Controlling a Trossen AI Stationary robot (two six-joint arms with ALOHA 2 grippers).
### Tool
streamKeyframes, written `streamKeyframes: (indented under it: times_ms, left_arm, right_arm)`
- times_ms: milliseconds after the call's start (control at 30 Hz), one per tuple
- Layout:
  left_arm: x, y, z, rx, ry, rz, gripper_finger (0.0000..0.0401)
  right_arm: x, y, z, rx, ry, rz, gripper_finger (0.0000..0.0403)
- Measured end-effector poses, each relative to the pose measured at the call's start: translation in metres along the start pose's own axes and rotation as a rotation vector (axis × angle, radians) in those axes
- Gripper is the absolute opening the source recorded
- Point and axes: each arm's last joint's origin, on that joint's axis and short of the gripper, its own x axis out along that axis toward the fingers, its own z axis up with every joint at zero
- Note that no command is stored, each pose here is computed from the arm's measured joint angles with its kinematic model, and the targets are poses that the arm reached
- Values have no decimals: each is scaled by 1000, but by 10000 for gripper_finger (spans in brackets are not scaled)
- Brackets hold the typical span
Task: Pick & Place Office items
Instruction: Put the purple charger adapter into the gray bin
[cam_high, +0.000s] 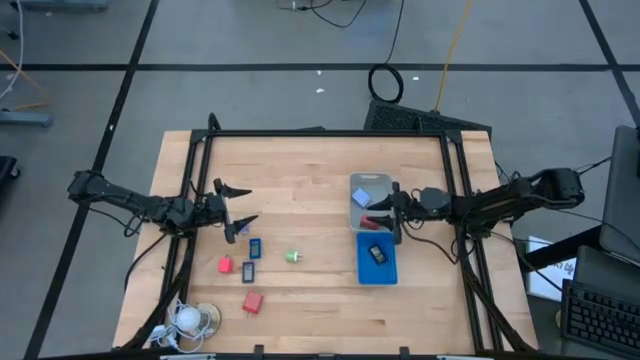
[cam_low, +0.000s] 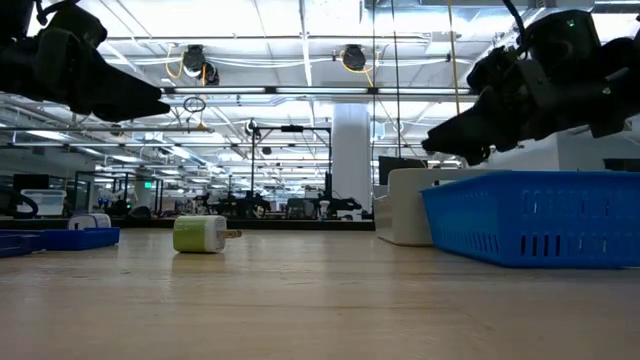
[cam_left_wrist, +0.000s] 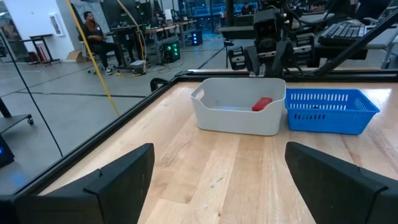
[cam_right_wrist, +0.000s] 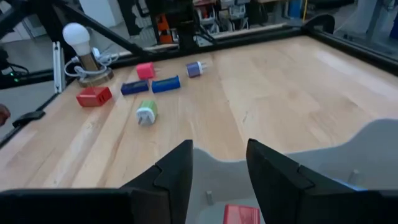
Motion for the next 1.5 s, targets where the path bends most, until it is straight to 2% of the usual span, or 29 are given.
streamKeyframes:
  times_ms: [433, 633, 733, 867, 967, 1367, 1500]
  left_arm:
    - [0, 0, 0, -1, 0, 0, 361]
    - [0, 0, 5, -30, -42, 1, 361]
    - [0, 0, 7, -83, -67, -1, 361]
    - [0, 0, 8, -234, -70, -7, 361]
    - [0, 0, 8, -305, -70, -9, 361]
    - [0, 0, 7, -417, -68, -10, 361]
    - [0, 0, 7, -414, -65, -10, 361]
  right_arm:
    - [-16, 7, 25, -40, -152, 80, 144]
    - [-26, 10, 32, -56, -171, 136, 144]
    - [-32, 11, 34, -68, -167, 132, 144]
    - [-39, 11, 35, -71, -158, 129, 144]
    - [-45, 12, 36, -72, -145, 127, 144]
    - [-67, 12, 35, -88, -116, 120, 144]
    - [-71, 12, 35, -91, -115, 105, 144]
